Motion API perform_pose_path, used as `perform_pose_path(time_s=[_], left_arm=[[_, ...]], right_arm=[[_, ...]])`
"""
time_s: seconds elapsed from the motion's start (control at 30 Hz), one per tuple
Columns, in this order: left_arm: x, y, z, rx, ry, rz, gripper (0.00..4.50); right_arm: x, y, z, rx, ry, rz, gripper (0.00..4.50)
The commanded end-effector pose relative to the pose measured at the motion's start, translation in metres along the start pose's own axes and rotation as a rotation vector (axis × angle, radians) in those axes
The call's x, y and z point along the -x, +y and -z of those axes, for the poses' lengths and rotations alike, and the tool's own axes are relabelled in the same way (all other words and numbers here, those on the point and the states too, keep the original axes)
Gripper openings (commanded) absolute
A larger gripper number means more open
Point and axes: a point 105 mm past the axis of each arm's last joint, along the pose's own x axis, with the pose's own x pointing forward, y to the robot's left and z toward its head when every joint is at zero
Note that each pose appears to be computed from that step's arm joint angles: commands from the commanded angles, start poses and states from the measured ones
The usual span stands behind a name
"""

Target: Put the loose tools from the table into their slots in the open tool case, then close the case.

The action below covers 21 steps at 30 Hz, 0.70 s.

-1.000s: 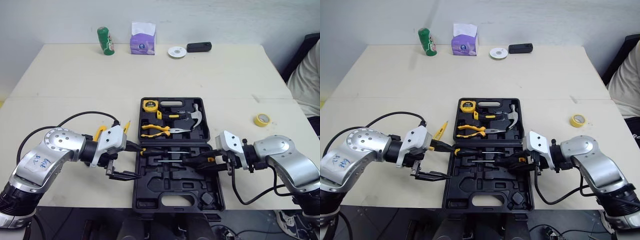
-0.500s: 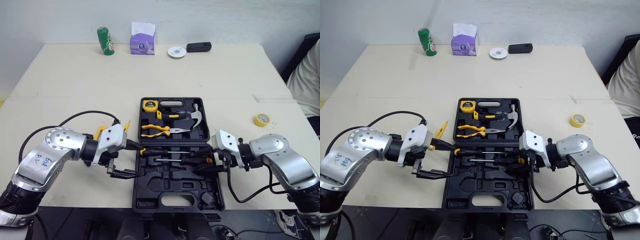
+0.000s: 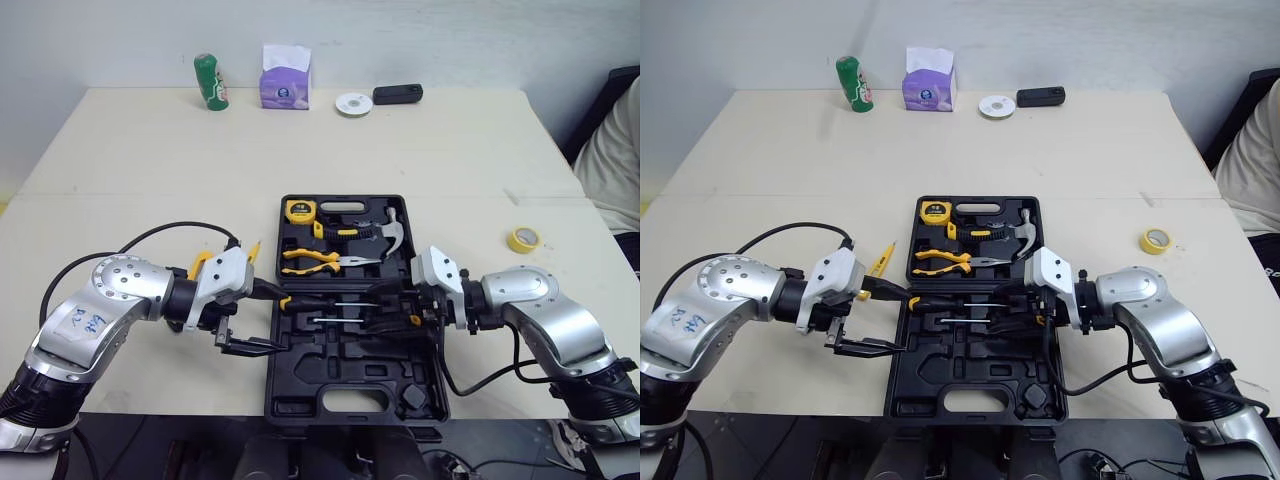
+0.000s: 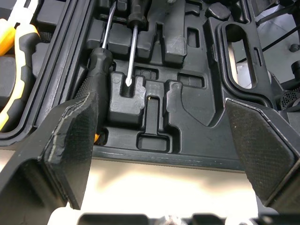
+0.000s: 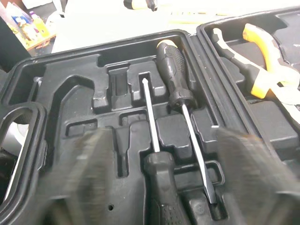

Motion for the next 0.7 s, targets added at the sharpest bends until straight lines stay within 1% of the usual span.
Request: perform_pose_path(time_s=[0.03, 0.13, 0.17, 0.33, 0.4, 0.6, 0.7], left_arm=[[0.0, -0.001, -0.006, -0.045, 0.0, 0.005, 4.5], [0.0, 0.003, -0.009, -0.054, -0.009, -0.006, 4.5], [0.0, 0.003, -0.009, -0.054, -0.012, -0.007, 4.5], [0.0, 0.0, -0.009, -0.05, -0.015, 0.0, 4.5], [0.0, 0.0, -0.009, -0.049, -0.015, 0.0, 4.5], [-0.002, 0.0, -0.01, -0.053, -0.02, 0.003, 4.5], [-0.003, 0.0, -0.011, -0.055, -0.02, 0.003, 4.5]], right_arm=[[-0.002, 0.0, -0.007, 0.023, -0.026, -0.005, 1.78], [-0.007, -0.003, -0.002, 0.019, -0.016, -0.007, 0.24], [-0.008, -0.003, -0.001, 0.018, -0.014, -0.007, 0.05], [-0.012, -0.001, 0.008, 0.009, 0.015, -0.02, 0.05], [-0.013, 0.0, 0.017, 0.001, 0.055, -0.022, 0.05], [-0.014, 0.002, 0.049, 0.024, 0.21, -0.025, 0.05], [-0.012, 0.005, 0.075, 0.032, 0.328, -0.032, 0.05]])
